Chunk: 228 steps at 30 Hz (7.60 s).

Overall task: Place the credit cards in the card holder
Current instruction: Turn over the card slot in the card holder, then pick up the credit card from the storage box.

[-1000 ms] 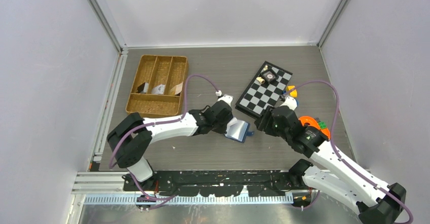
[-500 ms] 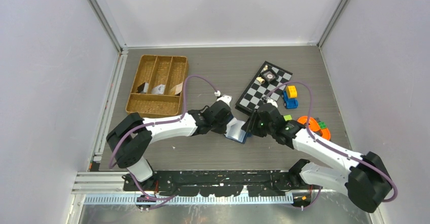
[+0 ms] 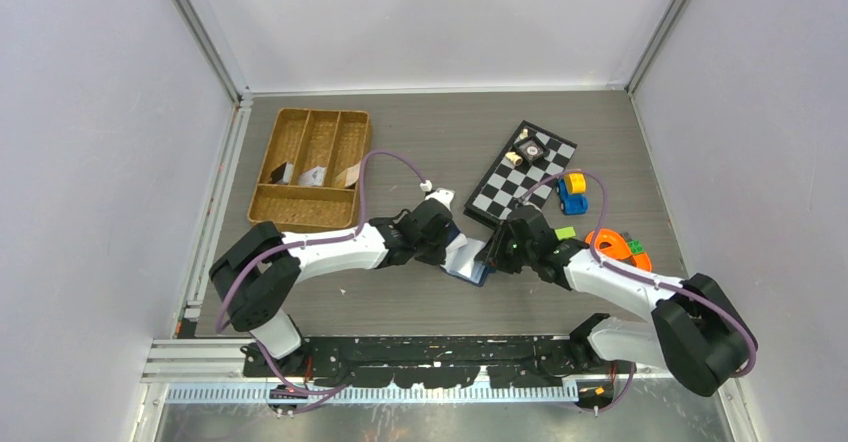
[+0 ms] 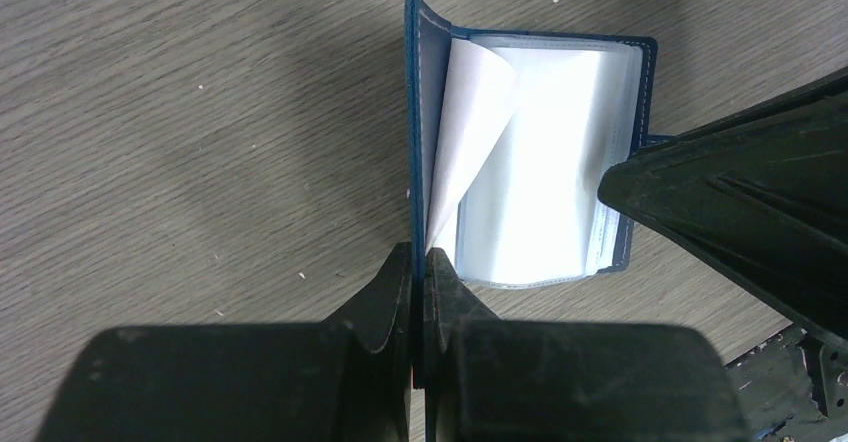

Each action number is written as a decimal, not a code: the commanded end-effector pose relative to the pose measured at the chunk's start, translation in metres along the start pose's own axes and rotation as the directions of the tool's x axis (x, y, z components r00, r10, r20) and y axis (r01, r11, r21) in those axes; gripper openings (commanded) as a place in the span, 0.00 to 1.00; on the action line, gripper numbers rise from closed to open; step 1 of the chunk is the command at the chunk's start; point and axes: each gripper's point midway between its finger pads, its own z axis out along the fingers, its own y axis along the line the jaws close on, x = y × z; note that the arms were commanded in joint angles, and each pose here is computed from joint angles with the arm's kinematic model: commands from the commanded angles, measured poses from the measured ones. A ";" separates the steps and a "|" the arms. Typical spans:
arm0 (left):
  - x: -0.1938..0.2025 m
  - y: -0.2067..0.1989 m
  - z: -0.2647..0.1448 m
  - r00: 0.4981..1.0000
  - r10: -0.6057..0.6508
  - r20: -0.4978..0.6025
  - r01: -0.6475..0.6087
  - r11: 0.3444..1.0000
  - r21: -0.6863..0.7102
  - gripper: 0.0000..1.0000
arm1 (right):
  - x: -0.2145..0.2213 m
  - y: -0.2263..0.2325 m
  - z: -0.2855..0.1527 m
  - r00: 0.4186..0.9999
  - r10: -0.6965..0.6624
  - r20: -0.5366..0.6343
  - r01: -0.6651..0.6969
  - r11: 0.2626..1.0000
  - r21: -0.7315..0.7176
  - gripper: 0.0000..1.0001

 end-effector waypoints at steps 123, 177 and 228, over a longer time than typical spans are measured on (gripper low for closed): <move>0.008 0.010 0.015 0.994 -0.107 0.015 0.105 0.989 0.106 0.00 | -0.024 0.075 0.032 0.999 0.013 -0.048 -0.025 0.962 -0.270 0.40; -0.109 0.102 -0.145 0.994 -0.028 0.105 0.041 0.992 -0.122 1.00 | -0.086 0.044 -0.152 0.902 -0.252 0.349 0.255 0.966 0.040 0.86; -0.159 0.256 -0.020 0.998 -0.063 0.023 0.067 0.914 -0.400 0.96 | -0.088 0.047 -0.163 0.915 -0.284 0.288 0.272 0.959 0.080 0.93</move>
